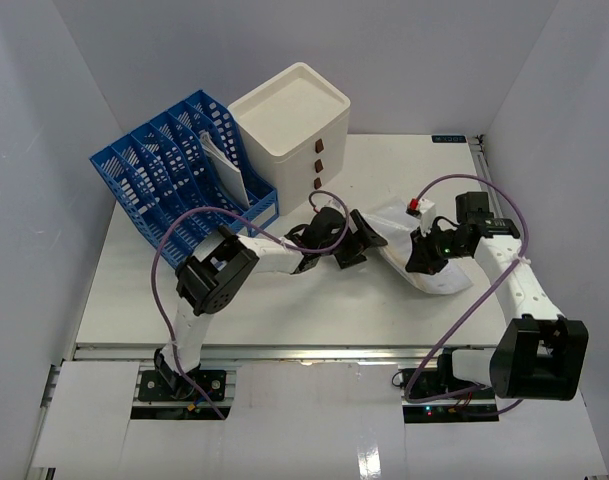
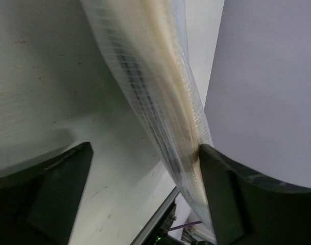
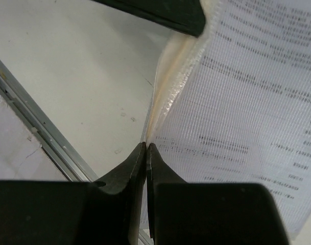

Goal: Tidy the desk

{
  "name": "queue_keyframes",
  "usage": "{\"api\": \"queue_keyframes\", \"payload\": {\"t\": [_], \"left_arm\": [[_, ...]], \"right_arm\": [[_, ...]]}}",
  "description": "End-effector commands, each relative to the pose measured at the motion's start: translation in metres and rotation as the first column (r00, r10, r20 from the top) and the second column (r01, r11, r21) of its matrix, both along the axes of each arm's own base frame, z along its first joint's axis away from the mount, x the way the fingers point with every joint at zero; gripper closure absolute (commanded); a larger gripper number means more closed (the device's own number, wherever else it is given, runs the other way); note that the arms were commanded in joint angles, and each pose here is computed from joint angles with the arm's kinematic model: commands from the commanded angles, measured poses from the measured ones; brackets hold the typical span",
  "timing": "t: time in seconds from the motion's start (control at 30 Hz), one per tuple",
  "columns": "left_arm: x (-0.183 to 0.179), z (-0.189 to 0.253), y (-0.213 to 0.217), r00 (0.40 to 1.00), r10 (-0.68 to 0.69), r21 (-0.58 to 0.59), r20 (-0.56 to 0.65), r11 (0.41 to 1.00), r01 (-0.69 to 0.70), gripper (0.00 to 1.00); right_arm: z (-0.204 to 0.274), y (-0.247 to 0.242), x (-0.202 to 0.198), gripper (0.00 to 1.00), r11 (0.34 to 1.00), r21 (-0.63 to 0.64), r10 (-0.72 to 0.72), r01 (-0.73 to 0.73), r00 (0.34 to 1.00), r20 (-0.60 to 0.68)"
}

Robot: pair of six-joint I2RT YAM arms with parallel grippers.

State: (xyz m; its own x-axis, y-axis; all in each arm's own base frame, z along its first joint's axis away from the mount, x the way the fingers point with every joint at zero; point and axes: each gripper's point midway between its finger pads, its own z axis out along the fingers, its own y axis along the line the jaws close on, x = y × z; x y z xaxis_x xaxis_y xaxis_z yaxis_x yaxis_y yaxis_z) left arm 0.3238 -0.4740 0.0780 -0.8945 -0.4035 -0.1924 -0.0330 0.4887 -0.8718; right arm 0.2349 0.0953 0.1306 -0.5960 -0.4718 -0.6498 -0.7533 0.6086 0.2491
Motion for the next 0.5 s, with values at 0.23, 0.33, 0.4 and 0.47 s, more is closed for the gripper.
{"api": "queue_keyframes", "payload": {"t": [0.23, 0.33, 0.4, 0.47], "left_arm": [[-0.001, 0.073, 0.0, 0.976, -0.029, 0.057, 0.215, 0.998, 0.018, 1.0], [-0.006, 0.082, 0.011, 0.966, -0.038, 0.084, 0.255, 0.996, 0.017, 1.0], [-0.01, 0.091, 0.015, 0.963, -0.039, 0.076, 0.266, 0.997, 0.02, 1.0], [-0.013, 0.094, 0.017, 0.962, -0.048, 0.07, 0.269, 0.997, 0.03, 1.0]], "right_arm": [[0.029, 0.005, -0.027, 0.62, 0.988, -0.006, 0.155, -0.157, 0.972, 0.178], [0.036, 0.007, -0.027, 0.6, 0.987, 0.001, 0.159, -0.163, 0.964, 0.212], [0.032, 0.008, -0.028, 0.61, 0.986, 0.007, 0.16, -0.165, 0.966, 0.201], [0.027, 0.005, -0.027, 0.59, 0.988, -0.007, 0.152, -0.154, 0.97, 0.188]]}}
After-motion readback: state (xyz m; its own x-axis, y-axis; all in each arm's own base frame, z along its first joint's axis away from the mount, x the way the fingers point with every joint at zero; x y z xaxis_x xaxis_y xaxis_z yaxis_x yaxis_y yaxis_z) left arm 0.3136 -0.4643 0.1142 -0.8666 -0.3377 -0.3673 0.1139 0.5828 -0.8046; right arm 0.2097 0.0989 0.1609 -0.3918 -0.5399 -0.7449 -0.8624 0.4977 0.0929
